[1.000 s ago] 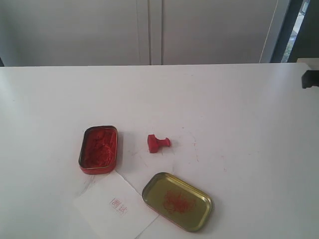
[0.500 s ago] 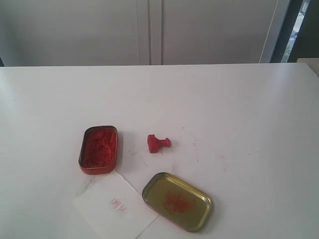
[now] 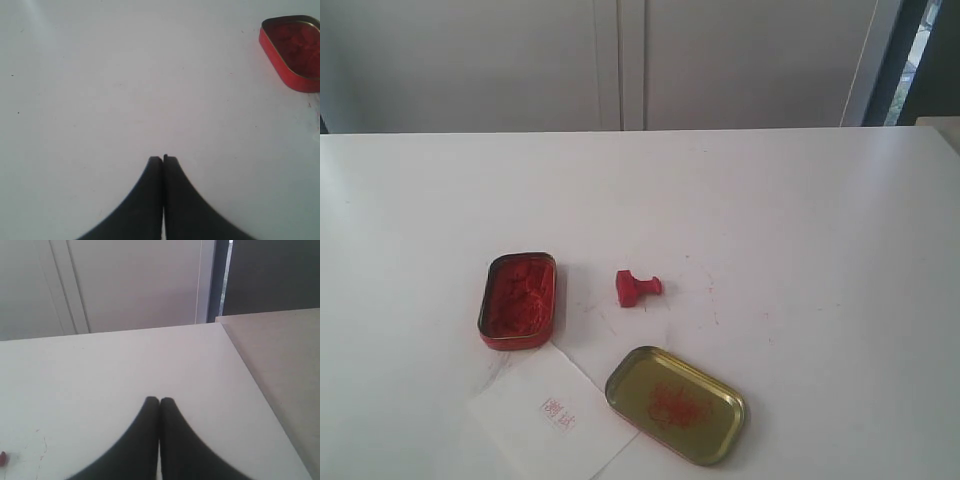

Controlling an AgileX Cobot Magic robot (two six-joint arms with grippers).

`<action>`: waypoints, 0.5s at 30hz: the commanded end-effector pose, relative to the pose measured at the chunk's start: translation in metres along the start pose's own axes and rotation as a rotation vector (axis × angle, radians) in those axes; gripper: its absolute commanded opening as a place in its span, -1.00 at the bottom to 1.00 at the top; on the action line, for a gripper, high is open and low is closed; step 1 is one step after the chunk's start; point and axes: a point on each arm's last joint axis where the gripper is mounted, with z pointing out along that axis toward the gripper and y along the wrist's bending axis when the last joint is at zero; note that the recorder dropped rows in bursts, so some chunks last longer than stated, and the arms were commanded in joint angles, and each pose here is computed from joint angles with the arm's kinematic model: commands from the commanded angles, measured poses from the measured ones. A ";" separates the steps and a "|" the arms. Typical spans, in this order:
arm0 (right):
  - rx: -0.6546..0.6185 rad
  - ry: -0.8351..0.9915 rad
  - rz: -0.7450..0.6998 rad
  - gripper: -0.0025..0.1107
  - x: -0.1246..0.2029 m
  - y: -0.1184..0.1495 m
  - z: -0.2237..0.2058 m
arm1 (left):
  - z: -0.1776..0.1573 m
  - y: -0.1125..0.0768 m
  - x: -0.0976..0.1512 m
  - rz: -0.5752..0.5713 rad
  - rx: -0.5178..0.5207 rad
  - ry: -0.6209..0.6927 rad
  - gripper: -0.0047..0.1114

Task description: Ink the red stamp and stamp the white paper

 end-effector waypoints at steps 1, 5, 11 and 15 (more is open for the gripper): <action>0.009 -0.023 -0.020 -0.96 0.010 -0.002 0.007 | 0.001 0.000 0.003 -0.004 -0.001 0.009 -0.92; 0.010 -0.018 -0.020 -0.96 0.010 -0.002 0.007 | 0.001 0.000 0.003 -0.004 -0.001 0.009 -0.92; 0.010 -0.018 -0.020 -0.96 0.010 -0.002 0.007 | 0.001 0.000 0.003 -0.004 -0.001 0.009 -0.92; 0.010 -0.018 -0.020 -0.96 0.010 -0.002 0.007 | 0.001 0.000 0.003 -0.004 -0.001 0.009 -0.92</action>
